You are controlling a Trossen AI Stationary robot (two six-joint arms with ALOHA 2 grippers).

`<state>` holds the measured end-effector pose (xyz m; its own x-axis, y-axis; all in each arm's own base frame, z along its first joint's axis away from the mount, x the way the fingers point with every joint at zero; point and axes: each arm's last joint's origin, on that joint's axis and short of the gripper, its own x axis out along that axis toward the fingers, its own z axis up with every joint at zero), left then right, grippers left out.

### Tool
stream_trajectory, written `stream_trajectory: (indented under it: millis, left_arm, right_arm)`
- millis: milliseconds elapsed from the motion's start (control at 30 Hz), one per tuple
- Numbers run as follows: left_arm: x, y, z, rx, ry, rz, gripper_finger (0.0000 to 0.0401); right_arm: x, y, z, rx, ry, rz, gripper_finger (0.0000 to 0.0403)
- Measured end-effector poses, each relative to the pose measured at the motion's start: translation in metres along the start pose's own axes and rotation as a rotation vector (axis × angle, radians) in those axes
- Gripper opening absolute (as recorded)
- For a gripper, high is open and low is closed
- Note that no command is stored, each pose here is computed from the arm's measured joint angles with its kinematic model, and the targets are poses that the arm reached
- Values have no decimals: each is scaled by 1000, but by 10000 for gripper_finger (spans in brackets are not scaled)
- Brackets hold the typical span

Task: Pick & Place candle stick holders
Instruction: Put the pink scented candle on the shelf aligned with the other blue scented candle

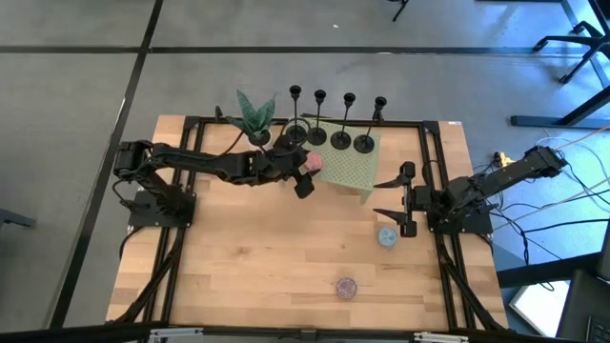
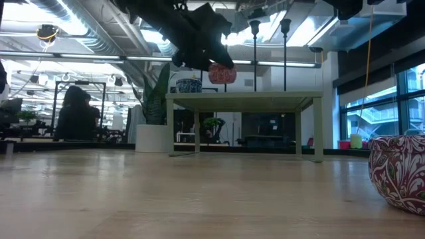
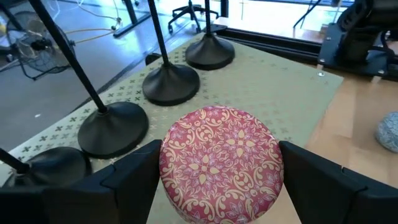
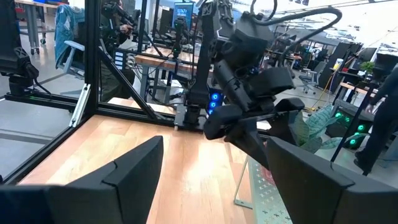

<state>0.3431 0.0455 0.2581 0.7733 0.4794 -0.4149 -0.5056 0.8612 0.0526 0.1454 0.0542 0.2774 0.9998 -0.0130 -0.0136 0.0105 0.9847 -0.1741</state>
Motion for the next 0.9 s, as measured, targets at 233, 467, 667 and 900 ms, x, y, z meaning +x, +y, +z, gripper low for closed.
stream_trajectory:
  millis: [233, 467, 667, 900]
  left_arm:
    - [4, 8, -1, -4, 25, -4, 297]
    - [6, 13, -2, -6, 40, -1, 297]
    - [7, 17, -3, 2, 56, 9, 297]
    - [7, 17, -3, 19, 59, -12, 297]
  right_arm:
    - [0, 0, 0, 0, 0, 0, 289]
    - [0, 0, 0, 0, 0, 0, 289]
    - [0, 0, 0, 0, 0, 0, 289]
    - [0, 0, 0, -1, 0, 0, 289]
